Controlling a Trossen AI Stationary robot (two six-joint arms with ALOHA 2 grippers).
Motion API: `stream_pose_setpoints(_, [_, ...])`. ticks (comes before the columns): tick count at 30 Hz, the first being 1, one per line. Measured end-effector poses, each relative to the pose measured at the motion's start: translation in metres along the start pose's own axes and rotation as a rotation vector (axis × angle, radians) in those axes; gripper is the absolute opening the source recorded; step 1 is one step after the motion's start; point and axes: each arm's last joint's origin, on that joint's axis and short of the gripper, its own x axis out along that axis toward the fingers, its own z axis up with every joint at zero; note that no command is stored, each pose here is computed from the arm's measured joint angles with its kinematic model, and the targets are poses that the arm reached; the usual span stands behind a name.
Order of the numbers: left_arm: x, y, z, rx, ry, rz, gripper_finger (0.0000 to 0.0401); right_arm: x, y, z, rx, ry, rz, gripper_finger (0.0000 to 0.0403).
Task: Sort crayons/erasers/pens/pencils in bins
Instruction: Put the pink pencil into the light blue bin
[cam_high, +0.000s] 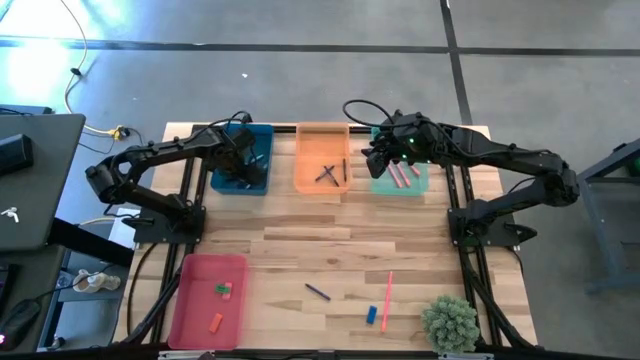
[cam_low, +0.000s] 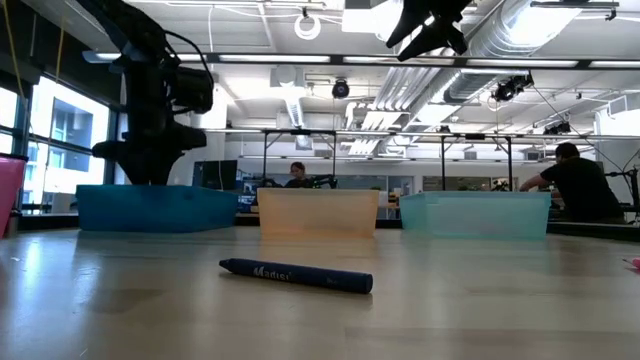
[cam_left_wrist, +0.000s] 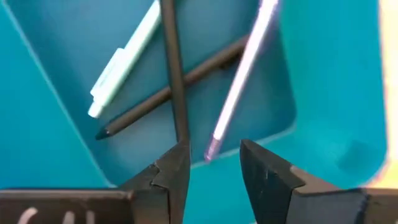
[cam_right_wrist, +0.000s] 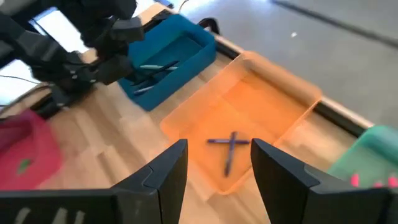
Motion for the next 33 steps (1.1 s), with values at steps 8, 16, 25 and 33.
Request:
stream_pose_setpoints(8, [-0.036, -0.008, 0.004, 0.087, -0.005, -0.031, 0.0124, -0.002, 0.008, -0.012, 0.155, 0.128, 0.080, 0.0170])
stream_pose_setpoints(16, [-0.080, -0.020, -0.007, 0.196, -0.154, -0.117, 0.0120, -0.014, 0.032, -0.039, 0.313, 0.259, 0.039, 0.0170])
stream_pose_setpoints(25, [-0.107, -0.031, -0.035, 0.328, -0.262, -0.211, 0.0120, -0.023, 0.069, -0.070, 0.485, 0.338, 0.020, 0.0170])
stream_pose_setpoints(33, [-0.115, -0.040, -0.053, 0.401, -0.277, -0.262, 0.0120, -0.018, 0.106, -0.106, 0.573, 0.475, -0.002, 0.0169])
